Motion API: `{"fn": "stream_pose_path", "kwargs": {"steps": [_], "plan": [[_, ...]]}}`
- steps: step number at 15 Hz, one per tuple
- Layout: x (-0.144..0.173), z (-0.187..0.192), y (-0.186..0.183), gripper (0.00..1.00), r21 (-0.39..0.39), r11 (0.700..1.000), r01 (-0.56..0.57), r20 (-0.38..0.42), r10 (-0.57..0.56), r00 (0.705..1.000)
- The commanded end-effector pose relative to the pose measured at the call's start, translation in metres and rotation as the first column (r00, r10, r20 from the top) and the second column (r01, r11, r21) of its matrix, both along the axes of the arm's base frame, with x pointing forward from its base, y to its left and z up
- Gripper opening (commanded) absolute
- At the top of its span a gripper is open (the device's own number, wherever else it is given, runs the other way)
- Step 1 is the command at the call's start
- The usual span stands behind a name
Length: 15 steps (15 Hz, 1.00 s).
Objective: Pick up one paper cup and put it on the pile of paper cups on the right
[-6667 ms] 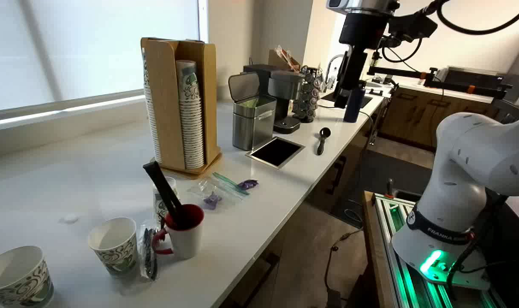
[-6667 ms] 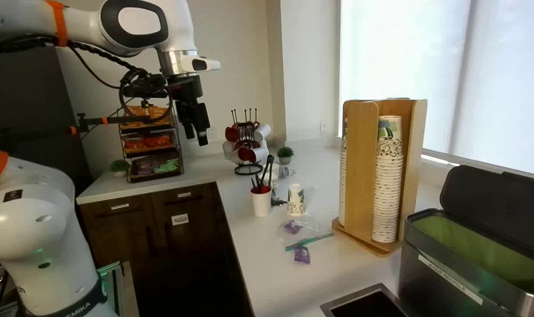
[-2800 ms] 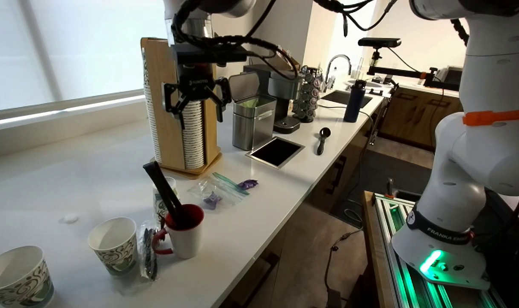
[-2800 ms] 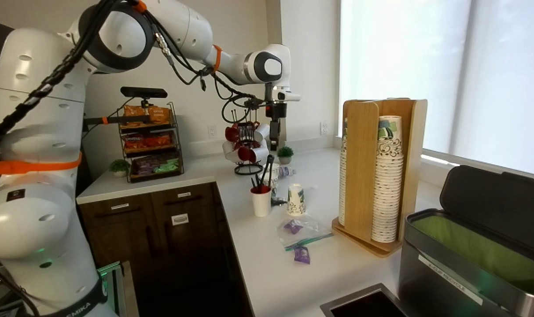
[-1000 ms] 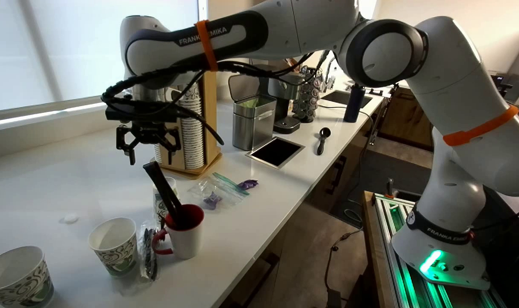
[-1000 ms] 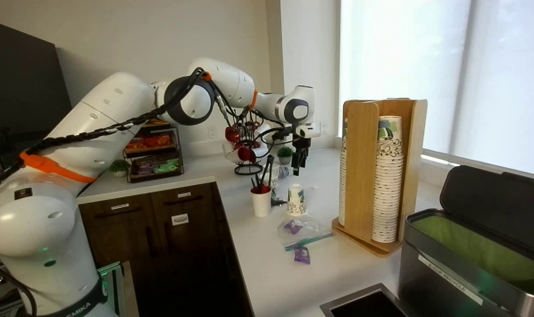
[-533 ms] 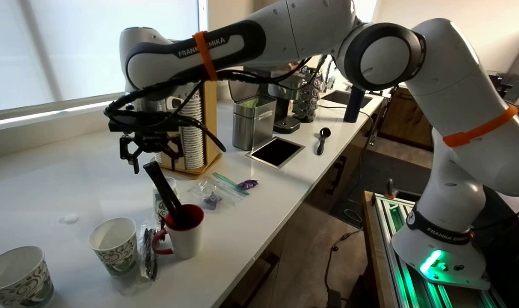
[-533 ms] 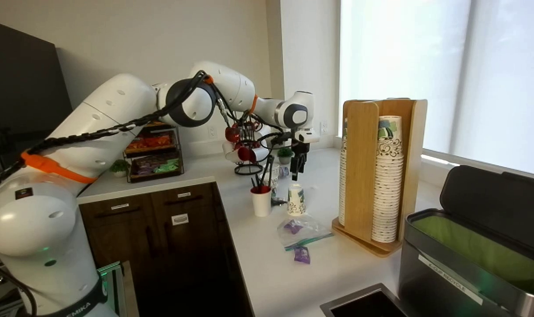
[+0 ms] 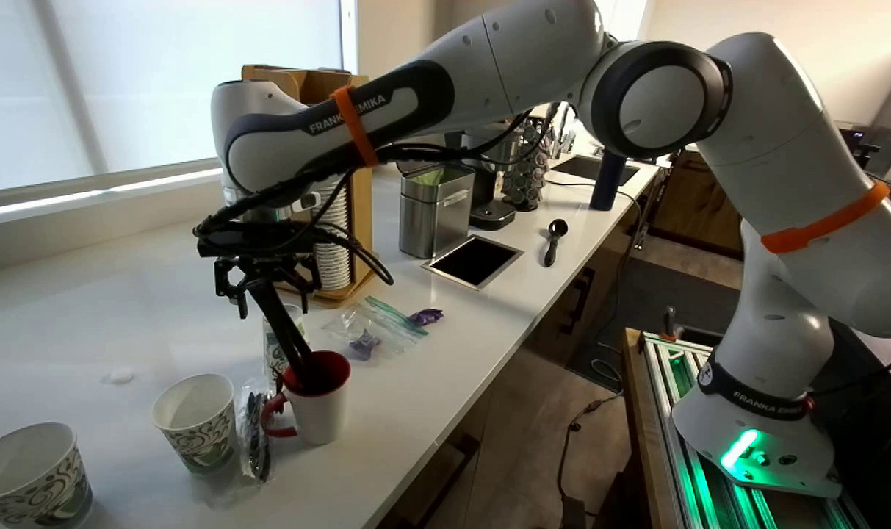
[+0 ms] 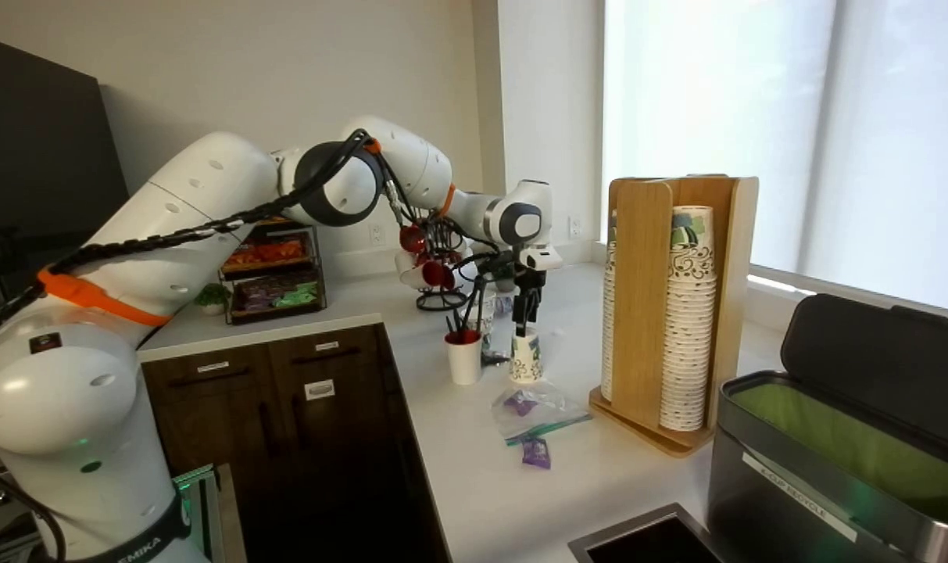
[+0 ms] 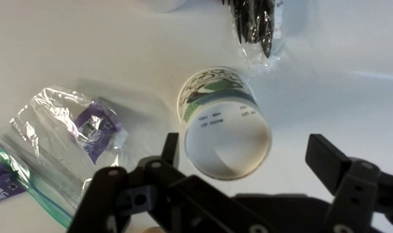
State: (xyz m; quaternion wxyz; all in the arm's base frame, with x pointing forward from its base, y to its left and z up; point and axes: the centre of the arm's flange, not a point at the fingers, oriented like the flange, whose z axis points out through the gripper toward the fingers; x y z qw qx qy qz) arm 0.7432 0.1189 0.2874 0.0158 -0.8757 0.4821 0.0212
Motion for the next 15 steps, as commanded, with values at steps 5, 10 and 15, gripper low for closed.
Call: {"fn": "stream_pose_path", "kwargs": {"steps": [5, 10, 15], "plan": [[-0.013, -0.014, -0.006, 0.91, -0.039, 0.999, 0.027, 0.004, -0.027, 1.000], [-0.016, -0.010, -0.004, 0.42, -0.046, 0.999, 0.019, 0.019, -0.018, 1.000], [-0.030, 0.037, -0.005, 0.40, -0.049, 0.999, 0.011, 0.129, -0.005, 0.992]]}}
